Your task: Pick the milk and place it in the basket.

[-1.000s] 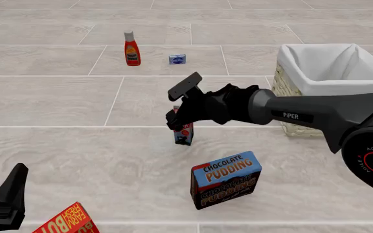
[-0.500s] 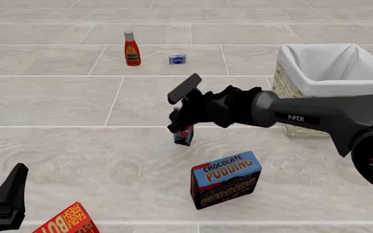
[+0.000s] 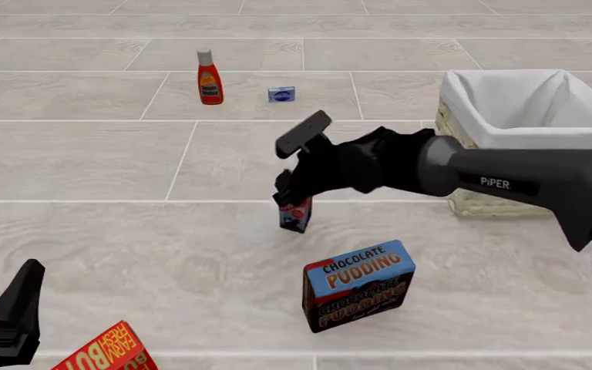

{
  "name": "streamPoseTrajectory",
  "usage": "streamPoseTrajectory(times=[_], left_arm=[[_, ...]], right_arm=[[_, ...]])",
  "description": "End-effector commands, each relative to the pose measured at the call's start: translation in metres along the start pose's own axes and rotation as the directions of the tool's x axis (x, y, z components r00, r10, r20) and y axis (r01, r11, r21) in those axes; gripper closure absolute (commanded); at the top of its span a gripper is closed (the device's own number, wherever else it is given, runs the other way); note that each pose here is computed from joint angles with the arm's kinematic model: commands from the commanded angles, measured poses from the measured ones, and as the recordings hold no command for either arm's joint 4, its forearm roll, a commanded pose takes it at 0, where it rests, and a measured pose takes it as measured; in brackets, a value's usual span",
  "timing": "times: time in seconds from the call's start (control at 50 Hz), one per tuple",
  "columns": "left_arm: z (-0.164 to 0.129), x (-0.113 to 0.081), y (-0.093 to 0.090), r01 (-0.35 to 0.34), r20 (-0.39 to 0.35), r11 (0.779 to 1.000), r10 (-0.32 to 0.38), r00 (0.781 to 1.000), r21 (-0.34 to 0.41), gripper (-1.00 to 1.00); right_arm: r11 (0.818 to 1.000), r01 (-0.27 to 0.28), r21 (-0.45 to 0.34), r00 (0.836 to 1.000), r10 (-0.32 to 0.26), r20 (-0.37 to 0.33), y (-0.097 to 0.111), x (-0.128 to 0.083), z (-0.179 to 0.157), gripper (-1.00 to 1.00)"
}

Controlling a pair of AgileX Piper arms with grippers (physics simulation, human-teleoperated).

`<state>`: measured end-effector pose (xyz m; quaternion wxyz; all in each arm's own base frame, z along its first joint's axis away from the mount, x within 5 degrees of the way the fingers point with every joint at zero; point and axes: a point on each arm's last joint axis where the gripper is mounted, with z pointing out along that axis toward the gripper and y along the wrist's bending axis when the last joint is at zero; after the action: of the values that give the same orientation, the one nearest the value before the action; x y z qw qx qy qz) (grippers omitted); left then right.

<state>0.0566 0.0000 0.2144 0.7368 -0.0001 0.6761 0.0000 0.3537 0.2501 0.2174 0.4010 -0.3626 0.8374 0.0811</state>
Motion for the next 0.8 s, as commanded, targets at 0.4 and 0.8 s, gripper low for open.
streamPoseTrajectory(times=[0.4,0.8], left_arm=[[0.0,0.0,0.0,0.0,0.0,1.0,0.0,1.0,0.0,-1.0],[0.0,0.0,0.0,0.0,0.0,1.0,0.0,1.0,0.0,-1.0]], right_arm=[[0.998,-0.024,0.058,0.995,0.018,0.103,-0.03,-0.038,-0.092,1.0],[0.99,-0.065,0.126,0.982,0.041,0.185,-0.055,-0.053,-0.163,1.0]])
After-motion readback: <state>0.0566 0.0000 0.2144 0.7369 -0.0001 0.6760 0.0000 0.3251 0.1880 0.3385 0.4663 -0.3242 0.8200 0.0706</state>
